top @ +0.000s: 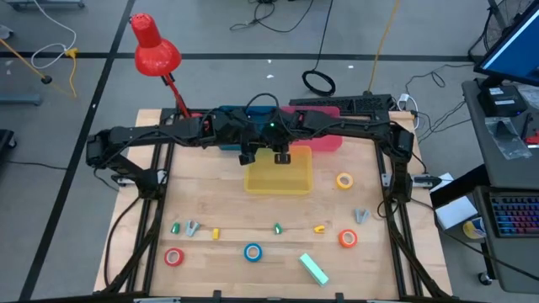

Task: Pick and place Stapler, Stapler remover, tape
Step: Put the black stapler into the blue bin

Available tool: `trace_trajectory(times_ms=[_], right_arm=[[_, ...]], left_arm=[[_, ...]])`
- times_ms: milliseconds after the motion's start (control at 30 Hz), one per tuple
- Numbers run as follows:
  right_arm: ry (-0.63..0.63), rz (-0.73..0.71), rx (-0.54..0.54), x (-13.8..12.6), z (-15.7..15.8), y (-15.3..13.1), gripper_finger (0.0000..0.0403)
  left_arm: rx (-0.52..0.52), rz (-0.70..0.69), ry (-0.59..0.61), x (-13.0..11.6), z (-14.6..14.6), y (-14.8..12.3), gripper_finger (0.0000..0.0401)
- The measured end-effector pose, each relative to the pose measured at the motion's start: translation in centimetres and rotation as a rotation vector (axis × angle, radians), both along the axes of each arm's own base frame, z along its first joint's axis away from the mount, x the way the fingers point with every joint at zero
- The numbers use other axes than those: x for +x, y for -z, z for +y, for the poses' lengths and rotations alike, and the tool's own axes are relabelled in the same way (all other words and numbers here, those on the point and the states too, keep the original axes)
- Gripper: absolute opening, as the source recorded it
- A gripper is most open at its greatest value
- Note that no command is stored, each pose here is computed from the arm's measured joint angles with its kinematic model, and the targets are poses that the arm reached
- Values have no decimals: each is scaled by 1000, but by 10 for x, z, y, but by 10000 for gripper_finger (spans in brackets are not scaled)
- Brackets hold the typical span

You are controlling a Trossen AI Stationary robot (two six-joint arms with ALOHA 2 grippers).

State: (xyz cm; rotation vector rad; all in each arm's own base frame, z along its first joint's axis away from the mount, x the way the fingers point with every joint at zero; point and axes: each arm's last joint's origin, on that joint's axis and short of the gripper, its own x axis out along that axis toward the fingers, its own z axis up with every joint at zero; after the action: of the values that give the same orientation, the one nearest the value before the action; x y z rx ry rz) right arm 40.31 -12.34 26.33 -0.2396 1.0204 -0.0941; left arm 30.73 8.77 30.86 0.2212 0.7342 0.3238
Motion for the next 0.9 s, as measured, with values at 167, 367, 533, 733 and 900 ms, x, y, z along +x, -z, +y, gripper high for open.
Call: trace_trajectory(times_ms=[167, 367, 533, 733, 900], right_arm=[[-10, -1, 0, 1, 4, 0, 120], [-18, -13, -1, 3, 6, -1, 120], [-18, -8, 1, 3, 7, 0, 120], [-30, -8, 1, 4, 12, 0, 120], [-38, -11, 2, 5, 15, 0, 120]], left_arm=[[-19, 1, 13, 0, -1, 1, 274], [-41, 61, 24, 8, -3, 15, 265], [-40, 69, 27, 10, -3, 19, 264], [-37, 60, 23, 10, -3, 17, 254], [-53, 36, 44, 12, -3, 16, 218]])
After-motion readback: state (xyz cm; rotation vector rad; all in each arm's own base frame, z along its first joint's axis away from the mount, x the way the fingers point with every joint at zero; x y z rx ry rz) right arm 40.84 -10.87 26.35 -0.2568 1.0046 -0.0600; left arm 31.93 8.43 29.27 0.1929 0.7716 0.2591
